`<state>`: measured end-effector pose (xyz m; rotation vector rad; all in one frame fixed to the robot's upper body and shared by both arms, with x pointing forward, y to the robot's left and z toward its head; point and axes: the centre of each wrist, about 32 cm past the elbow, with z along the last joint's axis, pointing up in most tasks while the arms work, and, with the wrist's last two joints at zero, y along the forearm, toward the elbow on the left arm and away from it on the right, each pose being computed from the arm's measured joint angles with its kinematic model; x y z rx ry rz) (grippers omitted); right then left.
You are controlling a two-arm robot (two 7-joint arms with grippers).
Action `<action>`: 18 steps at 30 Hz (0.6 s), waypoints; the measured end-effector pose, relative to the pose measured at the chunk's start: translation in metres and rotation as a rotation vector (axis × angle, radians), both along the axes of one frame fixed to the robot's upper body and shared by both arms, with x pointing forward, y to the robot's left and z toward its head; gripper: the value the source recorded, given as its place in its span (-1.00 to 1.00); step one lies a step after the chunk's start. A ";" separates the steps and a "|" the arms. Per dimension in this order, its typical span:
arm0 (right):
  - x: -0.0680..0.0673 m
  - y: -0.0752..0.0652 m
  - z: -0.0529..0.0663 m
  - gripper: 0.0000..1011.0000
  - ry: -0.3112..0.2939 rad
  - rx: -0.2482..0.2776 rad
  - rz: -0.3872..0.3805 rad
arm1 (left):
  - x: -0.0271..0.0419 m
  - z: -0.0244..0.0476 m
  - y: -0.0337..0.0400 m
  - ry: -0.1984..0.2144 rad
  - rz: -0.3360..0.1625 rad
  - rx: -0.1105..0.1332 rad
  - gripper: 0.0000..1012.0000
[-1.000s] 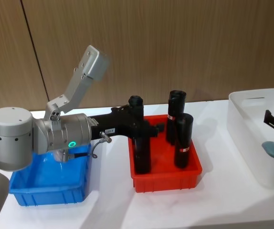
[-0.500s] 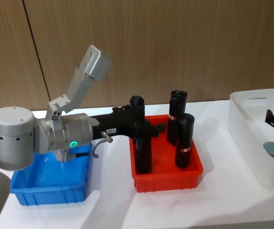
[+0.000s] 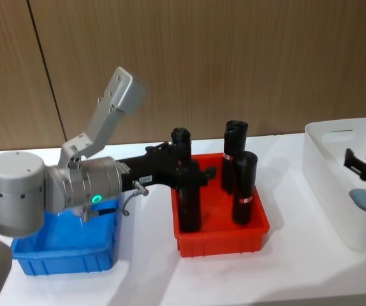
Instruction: Pick the cotton swabs from the blue box and place them into the white box.
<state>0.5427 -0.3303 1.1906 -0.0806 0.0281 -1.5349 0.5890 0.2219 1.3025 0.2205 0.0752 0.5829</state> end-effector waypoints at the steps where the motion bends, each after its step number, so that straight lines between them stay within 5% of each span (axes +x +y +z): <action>1: -0.002 0.002 0.000 0.98 -0.002 -0.001 0.006 | 0.0000 0.0000 0.0000 0.000 0.000 0.000 0.98; 18: -0.046 0.048 -0.005 0.98 -0.066 -0.016 0.158 | -0.0265 -0.0344 -0.0068 -0.135 0.168 0.035 0.98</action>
